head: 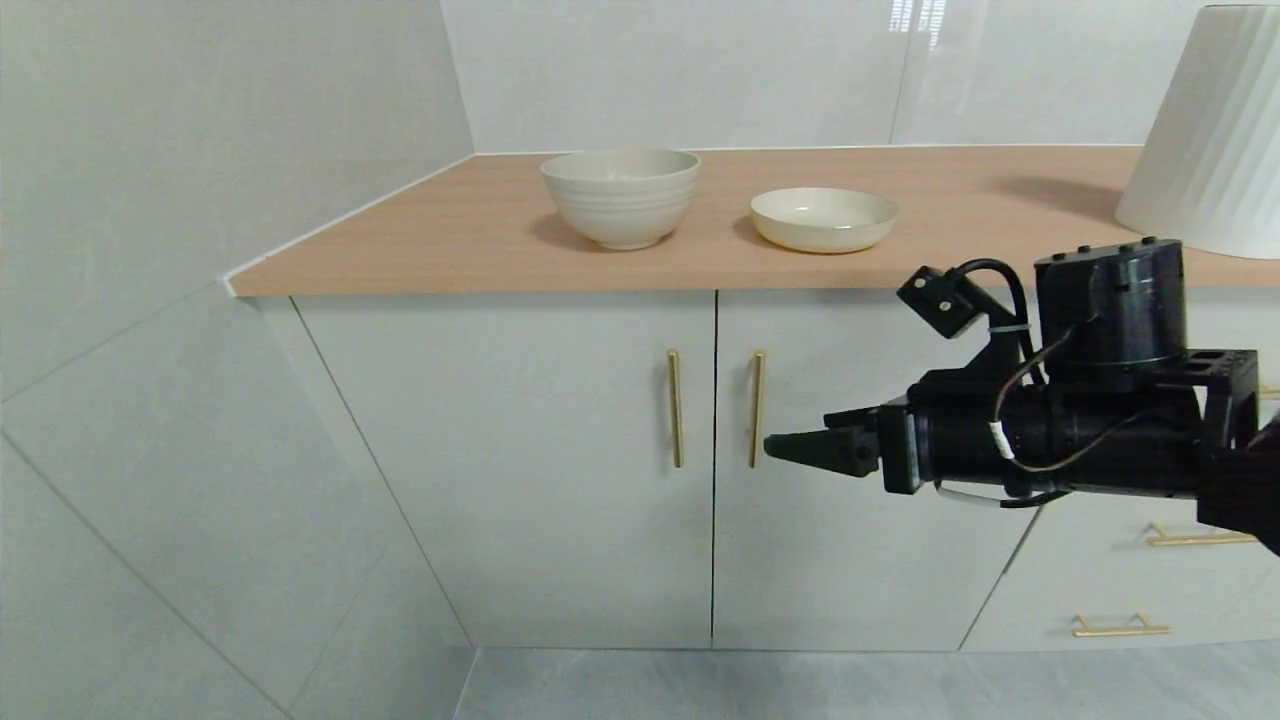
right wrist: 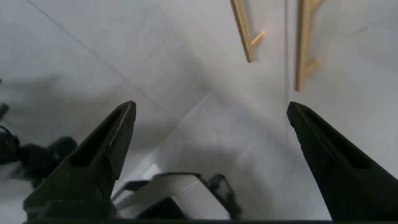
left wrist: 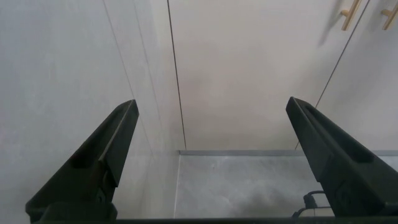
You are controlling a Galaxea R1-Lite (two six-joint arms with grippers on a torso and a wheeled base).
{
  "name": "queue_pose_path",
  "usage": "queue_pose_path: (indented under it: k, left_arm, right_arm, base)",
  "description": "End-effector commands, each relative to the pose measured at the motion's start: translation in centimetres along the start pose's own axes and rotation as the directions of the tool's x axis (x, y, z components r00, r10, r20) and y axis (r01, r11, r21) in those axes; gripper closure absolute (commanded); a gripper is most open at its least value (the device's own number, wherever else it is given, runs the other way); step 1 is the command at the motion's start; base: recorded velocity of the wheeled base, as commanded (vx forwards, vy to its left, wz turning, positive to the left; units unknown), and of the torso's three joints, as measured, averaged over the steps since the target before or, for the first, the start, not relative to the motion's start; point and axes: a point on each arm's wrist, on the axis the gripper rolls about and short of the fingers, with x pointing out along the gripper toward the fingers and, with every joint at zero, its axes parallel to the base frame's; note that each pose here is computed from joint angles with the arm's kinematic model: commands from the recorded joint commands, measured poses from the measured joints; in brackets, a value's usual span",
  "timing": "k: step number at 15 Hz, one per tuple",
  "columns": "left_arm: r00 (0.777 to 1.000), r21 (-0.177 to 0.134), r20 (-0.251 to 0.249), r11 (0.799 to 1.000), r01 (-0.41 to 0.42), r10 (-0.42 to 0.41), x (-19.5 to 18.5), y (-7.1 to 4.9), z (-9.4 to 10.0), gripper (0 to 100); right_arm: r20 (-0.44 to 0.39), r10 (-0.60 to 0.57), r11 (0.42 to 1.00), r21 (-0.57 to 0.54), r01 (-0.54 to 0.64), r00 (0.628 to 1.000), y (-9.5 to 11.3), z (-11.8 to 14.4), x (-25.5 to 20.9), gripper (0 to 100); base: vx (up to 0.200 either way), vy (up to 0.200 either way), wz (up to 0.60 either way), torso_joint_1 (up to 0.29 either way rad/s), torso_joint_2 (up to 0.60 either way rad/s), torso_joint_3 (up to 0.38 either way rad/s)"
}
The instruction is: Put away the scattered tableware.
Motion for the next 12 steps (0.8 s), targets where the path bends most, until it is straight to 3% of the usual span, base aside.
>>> queue_pose_path:
  k: [1,5,9,12]
  left_arm:
    - [1.0,0.0,-0.001,1.0,0.001,-0.001,0.0,0.0,0.0,0]
    - [1.0,0.0,-0.002,1.0,0.0,0.0,0.0,0.0,0.0,0]
    - [1.0,0.0,-0.001,1.0,0.0,0.0,0.0,0.0,0.0,0]
    - [1.0,0.0,-0.001,1.0,0.003,-0.003,0.0,0.0,0.0,0]
  right_arm:
    - [-0.017,0.011,0.997,0.079,-0.01,1.0,-0.9,-1.3,3.5,0]
    - [0.099,-0.096,0.989,0.123,0.083,0.99,-1.5,-1.2,5.0,0]
    - [0.106,-0.108,0.987,0.129,0.094,0.988,-2.0,-1.6,6.1,0]
    - [0.183,-0.13,0.983,0.153,0.102,0.974,-2.9,-2.1,8.0,0]
  base:
    - [0.0,0.0,0.0,0.0,0.0,0.0]
    - [0.0,0.0,0.0,0.0,0.0,0.0]
    - [0.0,0.0,0.0,0.0,0.0,0.0]
    - [0.0,0.0,0.0,0.0,0.0,0.0]
